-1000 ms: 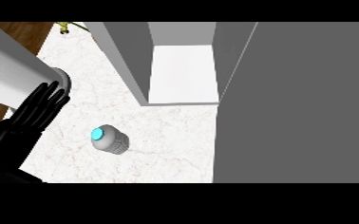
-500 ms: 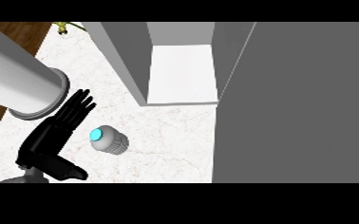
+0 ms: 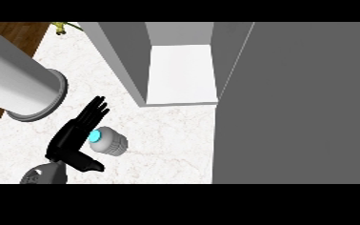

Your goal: Pick up the bottled water, place it into the cabinet and close the cabinet

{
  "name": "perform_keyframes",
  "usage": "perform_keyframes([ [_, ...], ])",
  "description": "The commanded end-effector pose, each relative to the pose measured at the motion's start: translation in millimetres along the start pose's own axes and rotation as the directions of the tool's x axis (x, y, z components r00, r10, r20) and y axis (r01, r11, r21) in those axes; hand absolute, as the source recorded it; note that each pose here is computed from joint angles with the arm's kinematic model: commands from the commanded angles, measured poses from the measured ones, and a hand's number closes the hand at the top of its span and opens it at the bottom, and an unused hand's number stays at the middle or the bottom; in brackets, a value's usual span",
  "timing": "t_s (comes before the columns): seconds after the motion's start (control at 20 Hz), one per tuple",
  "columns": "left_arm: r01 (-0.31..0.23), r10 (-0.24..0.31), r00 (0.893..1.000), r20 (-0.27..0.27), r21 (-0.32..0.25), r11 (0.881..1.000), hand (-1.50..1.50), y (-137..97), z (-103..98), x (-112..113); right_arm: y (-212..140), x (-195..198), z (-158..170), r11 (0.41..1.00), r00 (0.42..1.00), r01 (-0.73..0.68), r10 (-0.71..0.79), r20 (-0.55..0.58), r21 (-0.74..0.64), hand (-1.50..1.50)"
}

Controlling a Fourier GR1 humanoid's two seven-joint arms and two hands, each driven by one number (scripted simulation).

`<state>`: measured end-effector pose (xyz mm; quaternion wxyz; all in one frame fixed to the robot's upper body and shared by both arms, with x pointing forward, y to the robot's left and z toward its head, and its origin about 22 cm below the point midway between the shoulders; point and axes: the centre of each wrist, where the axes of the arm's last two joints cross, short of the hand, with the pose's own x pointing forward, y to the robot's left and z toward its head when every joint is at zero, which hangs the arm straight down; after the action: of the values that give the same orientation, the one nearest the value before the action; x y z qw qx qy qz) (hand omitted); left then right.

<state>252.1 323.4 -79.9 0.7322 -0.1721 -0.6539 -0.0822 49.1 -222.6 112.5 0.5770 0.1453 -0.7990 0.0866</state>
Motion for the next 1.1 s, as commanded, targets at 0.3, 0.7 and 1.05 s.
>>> perform_keyframes([
  [0.3, -0.03, 0.03, 1.0, -0.001, -0.069, 0.997, -1.5, 7.7, 7.9, -52.1, 7.8, 27.4, 8.0, 0.999, 0.998, -0.046, 0.045, 0.044, 0.018, -1.5],
  [0.7, -0.045, 0.05, 0.997, 0.054, -0.088, 0.995, 1.5, -11.6, -4.2, -71.5, 6.9, 37.9, 10.2, 0.999, 0.998, -0.036, 0.035, 0.053, 0.022, -1.5],
  [1.05, 0.169, -0.153, 0.97, 0.191, -0.07, 0.983, 1.5, -36.0, -14.7, -83.8, 0.6, 31.2, 12.6, 0.999, 0.999, -0.026, 0.025, 0.042, 0.043, -1.5],
])
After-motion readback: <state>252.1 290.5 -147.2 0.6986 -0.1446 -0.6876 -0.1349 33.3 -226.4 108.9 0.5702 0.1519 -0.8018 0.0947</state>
